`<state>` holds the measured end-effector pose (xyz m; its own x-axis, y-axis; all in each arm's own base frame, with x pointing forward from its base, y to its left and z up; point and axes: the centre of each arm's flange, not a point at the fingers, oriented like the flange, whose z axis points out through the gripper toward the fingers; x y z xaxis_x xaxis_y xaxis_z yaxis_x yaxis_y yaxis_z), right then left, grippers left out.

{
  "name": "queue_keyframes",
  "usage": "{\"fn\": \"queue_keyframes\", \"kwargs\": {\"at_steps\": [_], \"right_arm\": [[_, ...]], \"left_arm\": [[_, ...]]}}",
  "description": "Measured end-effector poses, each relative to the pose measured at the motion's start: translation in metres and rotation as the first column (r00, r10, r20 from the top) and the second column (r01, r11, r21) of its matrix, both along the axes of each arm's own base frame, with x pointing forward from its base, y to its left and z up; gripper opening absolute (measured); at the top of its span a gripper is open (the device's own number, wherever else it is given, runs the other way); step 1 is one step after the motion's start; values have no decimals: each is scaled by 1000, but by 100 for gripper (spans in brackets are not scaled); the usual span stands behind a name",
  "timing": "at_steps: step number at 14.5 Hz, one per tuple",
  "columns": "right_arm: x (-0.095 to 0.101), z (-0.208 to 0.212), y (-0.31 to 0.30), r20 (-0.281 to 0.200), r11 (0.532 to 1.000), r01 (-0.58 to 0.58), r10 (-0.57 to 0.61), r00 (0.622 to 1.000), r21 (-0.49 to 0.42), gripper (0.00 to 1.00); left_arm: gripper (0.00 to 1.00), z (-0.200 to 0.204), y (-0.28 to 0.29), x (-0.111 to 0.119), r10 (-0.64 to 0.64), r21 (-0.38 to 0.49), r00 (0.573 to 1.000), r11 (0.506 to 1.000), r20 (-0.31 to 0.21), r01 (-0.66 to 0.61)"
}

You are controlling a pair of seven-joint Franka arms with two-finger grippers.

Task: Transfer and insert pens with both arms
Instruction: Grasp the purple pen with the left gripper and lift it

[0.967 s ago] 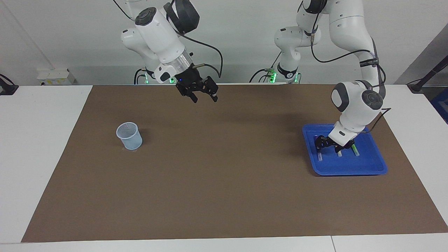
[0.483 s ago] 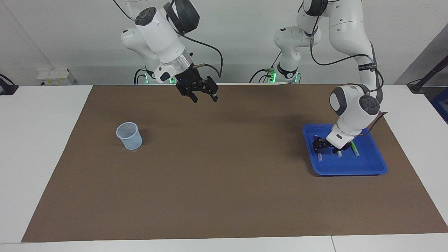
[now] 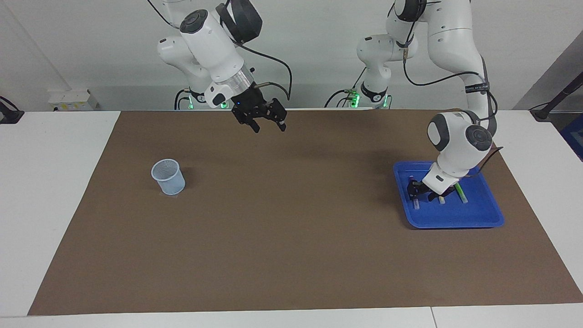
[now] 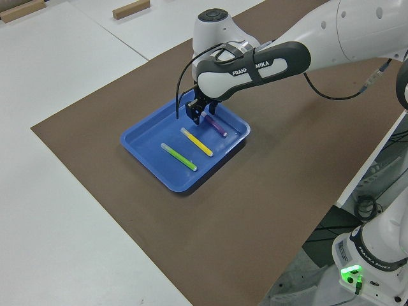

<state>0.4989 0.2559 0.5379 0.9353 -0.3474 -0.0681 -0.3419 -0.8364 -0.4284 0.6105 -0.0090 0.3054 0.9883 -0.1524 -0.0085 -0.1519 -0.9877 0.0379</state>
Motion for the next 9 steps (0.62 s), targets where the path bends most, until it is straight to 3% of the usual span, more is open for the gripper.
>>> {"fn": "queue_keyframes", "kwargs": {"at_steps": [2,6,9], "right_arm": [[0,0,0,0,1000,0,0,1000,0,100],[0,0,0,-1,1000,0,0,1000,0,100],[0,0,0,-1,1000,0,0,1000,0,100]], "left_arm": [[57,-7,-2,0,-2,0,1000,1000,12,2],[17,-3,-3,1,-5,0,1000,1000,29,5],[17,-3,-3,1,-5,0,1000,1000,29,5]]}}
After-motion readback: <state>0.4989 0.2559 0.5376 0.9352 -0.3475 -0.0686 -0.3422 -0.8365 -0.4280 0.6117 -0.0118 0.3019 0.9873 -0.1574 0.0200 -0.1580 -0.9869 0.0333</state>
